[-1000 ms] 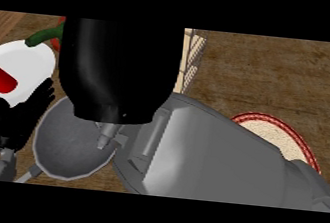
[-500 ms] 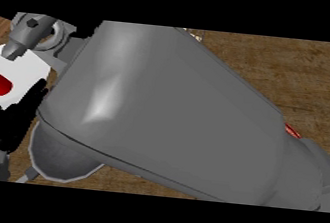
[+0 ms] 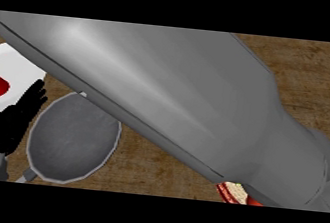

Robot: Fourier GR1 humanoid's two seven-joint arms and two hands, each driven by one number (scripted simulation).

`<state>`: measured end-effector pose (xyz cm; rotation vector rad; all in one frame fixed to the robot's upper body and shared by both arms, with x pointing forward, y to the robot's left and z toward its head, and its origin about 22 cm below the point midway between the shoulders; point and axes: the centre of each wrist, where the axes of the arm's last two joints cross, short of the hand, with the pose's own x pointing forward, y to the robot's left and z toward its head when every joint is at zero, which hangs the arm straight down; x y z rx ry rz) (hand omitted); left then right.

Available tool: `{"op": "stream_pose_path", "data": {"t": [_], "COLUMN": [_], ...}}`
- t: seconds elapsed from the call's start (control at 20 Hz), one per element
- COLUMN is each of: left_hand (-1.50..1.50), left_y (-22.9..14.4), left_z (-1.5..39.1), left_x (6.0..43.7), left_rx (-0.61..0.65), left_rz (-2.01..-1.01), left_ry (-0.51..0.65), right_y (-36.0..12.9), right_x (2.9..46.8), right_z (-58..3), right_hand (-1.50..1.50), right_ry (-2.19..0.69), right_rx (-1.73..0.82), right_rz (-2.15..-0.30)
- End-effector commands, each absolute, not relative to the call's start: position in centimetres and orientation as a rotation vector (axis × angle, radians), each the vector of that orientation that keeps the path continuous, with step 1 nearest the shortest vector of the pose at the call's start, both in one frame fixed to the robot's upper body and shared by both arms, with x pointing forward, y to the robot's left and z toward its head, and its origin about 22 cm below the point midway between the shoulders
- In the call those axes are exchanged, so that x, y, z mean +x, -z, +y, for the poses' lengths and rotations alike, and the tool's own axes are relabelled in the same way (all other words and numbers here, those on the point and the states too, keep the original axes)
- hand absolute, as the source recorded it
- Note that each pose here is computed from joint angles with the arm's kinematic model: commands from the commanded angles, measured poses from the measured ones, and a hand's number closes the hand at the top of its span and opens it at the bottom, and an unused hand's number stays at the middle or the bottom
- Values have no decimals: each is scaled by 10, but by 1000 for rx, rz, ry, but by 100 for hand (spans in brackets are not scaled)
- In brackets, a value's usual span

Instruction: Pick the bell pepper from the placemat and place it in the tiered shelf

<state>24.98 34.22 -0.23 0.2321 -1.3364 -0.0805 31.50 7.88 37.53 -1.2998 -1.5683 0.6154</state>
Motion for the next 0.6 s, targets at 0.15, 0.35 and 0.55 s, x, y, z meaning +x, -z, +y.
{"op": "stream_pose_path", "data": {"t": [0.15,0.35,0.55], "left_hand": [0,0,0], "left_y": [-2,2,2], "left_z": [344,341,348], "left_x": [247,249,247], "left_rx": [234,239,241], "left_rz": [-1336,-1337,-1346], "left_ry": [95,71,83], "right_y": [-374,-363,-345], "right_x": [341,359,379], "right_z": [81,71,60], "right_hand": [150,150,150], "right_ry": [-461,-434,-408], "right_rx": [-1342,-1294,-1266], "right_rz": [-1373,-1366,-1340]}}
